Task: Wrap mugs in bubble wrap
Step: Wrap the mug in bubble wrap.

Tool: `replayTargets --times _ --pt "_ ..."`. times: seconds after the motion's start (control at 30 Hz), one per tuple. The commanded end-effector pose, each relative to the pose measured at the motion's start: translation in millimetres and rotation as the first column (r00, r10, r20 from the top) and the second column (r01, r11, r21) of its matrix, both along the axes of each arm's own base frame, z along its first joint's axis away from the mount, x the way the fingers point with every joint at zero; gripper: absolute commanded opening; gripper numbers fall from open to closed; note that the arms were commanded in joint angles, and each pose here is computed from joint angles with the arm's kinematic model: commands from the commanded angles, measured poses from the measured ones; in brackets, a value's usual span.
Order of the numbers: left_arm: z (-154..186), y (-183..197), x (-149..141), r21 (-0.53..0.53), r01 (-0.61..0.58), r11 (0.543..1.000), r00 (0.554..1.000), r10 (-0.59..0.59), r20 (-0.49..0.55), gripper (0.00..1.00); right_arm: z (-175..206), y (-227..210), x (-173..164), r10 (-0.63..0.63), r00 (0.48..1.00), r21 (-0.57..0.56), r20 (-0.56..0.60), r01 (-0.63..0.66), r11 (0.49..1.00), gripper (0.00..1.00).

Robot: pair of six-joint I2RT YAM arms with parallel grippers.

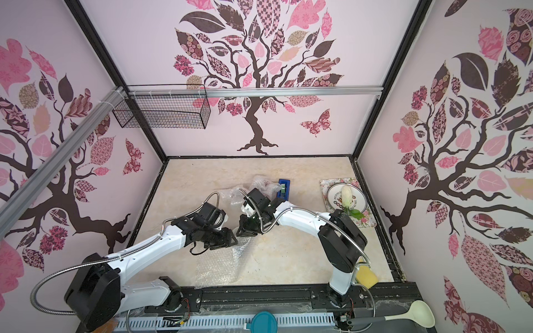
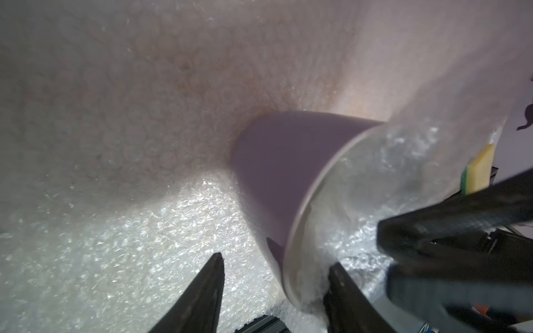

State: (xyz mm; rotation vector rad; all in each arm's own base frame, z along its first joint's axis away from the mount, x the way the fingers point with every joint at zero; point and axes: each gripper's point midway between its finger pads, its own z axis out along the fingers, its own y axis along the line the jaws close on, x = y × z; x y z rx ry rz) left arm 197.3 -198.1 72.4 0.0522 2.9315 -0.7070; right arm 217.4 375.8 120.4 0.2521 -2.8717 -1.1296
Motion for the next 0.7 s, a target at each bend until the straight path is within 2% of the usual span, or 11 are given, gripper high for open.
replayTargets --times 0.0,0.13,0.23,0.43,0.57,0.67 --pt "-3 7 11 0.060 -0.018 0.998 0.999 0.015 0.042 0.56 38 -12 11 -0.055 0.998 -0.028 0.042 0.056 0.998 0.57" --pt "-9 10 9 0.086 -0.017 0.996 1.000 0.015 0.023 0.55 74 -79 18 -0.202 0.976 -0.166 0.084 0.214 0.963 0.82" --pt "-9 8 9 0.066 -0.022 0.998 1.000 0.021 0.019 0.55 71 -111 8 -0.181 0.975 -0.255 0.131 0.210 0.944 0.94" --pt "-2 -1 12 0.027 -0.008 1.000 1.000 0.007 0.027 0.54 32 -72 -6 -0.090 0.994 -0.181 0.059 0.099 0.978 0.99" --pt "-2 0 9 0.023 -0.001 1.000 1.000 0.001 0.023 0.54 -8 -57 -10 -0.074 0.997 -0.210 0.024 0.078 0.975 0.99" --pt "4 1 10 0.017 -0.015 1.000 0.999 0.014 0.031 0.53 -42 -58 -7 -0.084 0.996 -0.273 0.027 0.088 0.958 0.98"
